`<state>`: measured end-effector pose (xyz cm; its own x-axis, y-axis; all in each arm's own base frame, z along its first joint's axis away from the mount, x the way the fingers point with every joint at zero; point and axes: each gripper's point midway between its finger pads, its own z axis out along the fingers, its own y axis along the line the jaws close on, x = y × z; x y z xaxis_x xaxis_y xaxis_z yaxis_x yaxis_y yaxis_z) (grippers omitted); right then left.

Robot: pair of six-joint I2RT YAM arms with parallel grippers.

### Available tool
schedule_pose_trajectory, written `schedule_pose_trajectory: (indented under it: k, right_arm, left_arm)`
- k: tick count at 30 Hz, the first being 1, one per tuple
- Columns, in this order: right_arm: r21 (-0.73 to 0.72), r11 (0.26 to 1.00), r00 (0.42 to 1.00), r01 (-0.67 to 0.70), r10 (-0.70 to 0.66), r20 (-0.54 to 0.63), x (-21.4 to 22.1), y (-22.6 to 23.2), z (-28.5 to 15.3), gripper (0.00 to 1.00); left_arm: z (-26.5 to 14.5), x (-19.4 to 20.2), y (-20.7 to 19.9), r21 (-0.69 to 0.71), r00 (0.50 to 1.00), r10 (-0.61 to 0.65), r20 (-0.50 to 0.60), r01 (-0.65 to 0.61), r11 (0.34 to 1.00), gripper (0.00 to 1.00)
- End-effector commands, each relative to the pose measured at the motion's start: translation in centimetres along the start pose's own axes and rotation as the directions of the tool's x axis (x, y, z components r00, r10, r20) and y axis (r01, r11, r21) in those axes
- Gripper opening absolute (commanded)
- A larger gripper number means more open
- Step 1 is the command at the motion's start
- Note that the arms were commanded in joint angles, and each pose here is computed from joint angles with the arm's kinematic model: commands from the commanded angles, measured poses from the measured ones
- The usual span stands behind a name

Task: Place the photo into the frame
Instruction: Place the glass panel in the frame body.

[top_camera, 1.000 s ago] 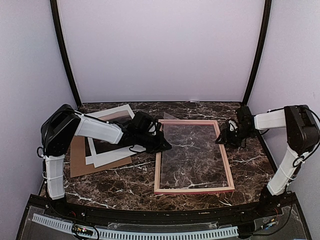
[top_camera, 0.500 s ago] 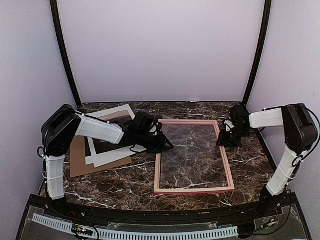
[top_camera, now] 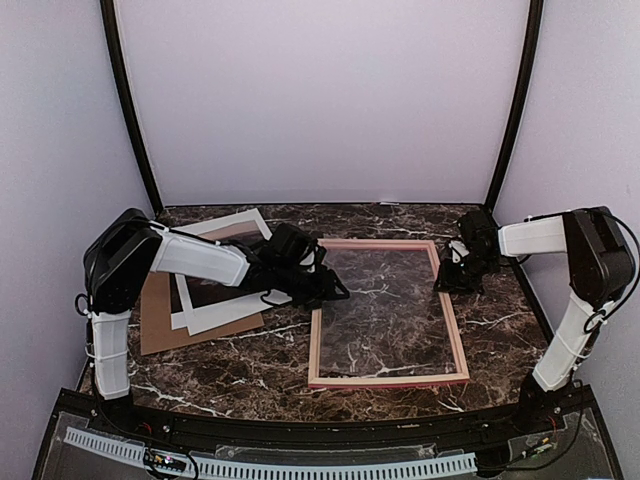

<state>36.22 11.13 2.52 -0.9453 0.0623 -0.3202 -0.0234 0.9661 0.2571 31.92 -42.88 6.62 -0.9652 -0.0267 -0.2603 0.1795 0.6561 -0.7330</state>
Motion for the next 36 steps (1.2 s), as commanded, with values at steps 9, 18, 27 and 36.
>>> schedule_pose_trajectory:
  k: [9, 18, 27, 36]
  right_arm:
    - [0.016, 1.0, 1.0, 0.012, -0.012, -0.004, -0.1, -0.1, 0.2, 0.42]
    - [0.019, 1.0, 1.0, 0.013, -0.013, -0.004, -0.1, -0.1, 0.3, 0.42]
    - [0.019, 1.0, 1.0, 0.015, -0.015, -0.004, -0.1, -0.1, 0.3, 0.42]
    - [0.021, 1.0, 1.0, 0.018, -0.018, -0.004, -0.1, -0.1, 0.2, 0.42]
  left_arm:
    - [-1.5, -0.6, -0.8, -0.072, 0.997, 0.07, 0.013, -0.069, 0.995, 0.57]
    - [-2.3, -0.8, -0.2, -0.137, 0.995, 0.098, 0.015, -0.095, 0.986, 0.62]
    - [-3.3, -1.2, -0.2, -0.184, 0.991, 0.136, 0.023, -0.129, 0.974, 0.66]
    - [-4.2, -1.8, 0.4, -0.246, 0.982, 0.187, 0.037, -0.172, 0.954, 0.67]
